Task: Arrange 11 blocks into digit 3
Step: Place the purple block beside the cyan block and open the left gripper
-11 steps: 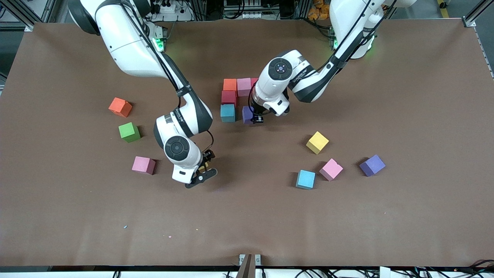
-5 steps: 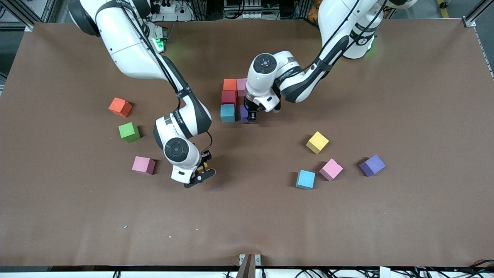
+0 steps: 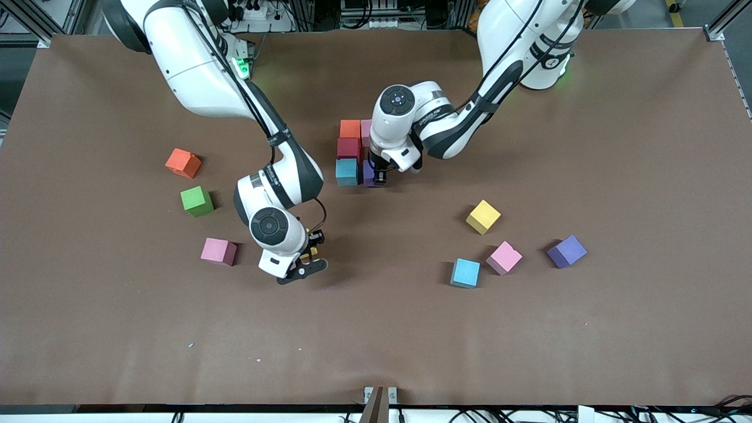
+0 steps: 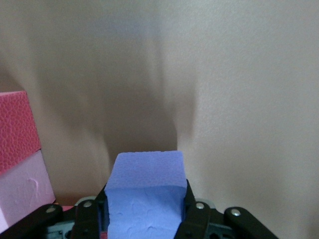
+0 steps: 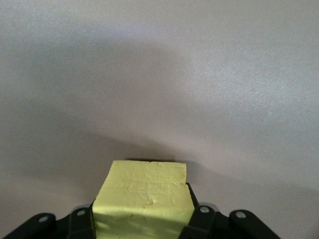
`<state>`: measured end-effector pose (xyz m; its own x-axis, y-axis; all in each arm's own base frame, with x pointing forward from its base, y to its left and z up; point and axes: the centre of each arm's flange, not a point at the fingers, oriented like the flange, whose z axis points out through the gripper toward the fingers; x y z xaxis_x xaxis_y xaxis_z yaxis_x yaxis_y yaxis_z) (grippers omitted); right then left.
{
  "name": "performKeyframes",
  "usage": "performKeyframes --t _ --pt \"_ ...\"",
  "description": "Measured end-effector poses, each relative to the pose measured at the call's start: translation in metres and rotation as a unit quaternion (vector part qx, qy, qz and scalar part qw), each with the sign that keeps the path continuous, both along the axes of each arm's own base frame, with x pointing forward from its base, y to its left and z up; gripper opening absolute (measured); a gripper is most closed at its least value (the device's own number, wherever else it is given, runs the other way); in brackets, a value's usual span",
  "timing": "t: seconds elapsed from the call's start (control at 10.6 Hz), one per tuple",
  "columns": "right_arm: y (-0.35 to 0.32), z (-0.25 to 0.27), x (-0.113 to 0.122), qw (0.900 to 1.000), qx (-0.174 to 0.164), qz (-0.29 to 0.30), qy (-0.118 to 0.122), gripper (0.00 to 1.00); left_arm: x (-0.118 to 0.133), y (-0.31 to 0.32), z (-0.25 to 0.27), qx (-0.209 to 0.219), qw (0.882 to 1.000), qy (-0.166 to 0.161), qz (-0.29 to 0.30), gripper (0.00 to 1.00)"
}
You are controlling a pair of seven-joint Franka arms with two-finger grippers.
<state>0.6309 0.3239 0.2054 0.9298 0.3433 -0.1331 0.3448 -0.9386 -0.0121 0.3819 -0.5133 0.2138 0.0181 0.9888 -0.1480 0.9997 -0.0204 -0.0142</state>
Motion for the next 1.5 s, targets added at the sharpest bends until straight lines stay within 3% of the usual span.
performKeyframes --t 0.47,1.5 --pt "0.011 0.031 -0.015 0.999 -0.003 -0.015 0.039 0.59 -0.007 -0.007 -0.008 0.007 1.000 -0.002 -0.007 0.54" --pt "0.010 0.029 -0.018 0.999 -0.004 -0.017 0.045 0.59 -0.014 -0.017 -0.013 0.014 1.000 -0.011 -0.012 0.53"
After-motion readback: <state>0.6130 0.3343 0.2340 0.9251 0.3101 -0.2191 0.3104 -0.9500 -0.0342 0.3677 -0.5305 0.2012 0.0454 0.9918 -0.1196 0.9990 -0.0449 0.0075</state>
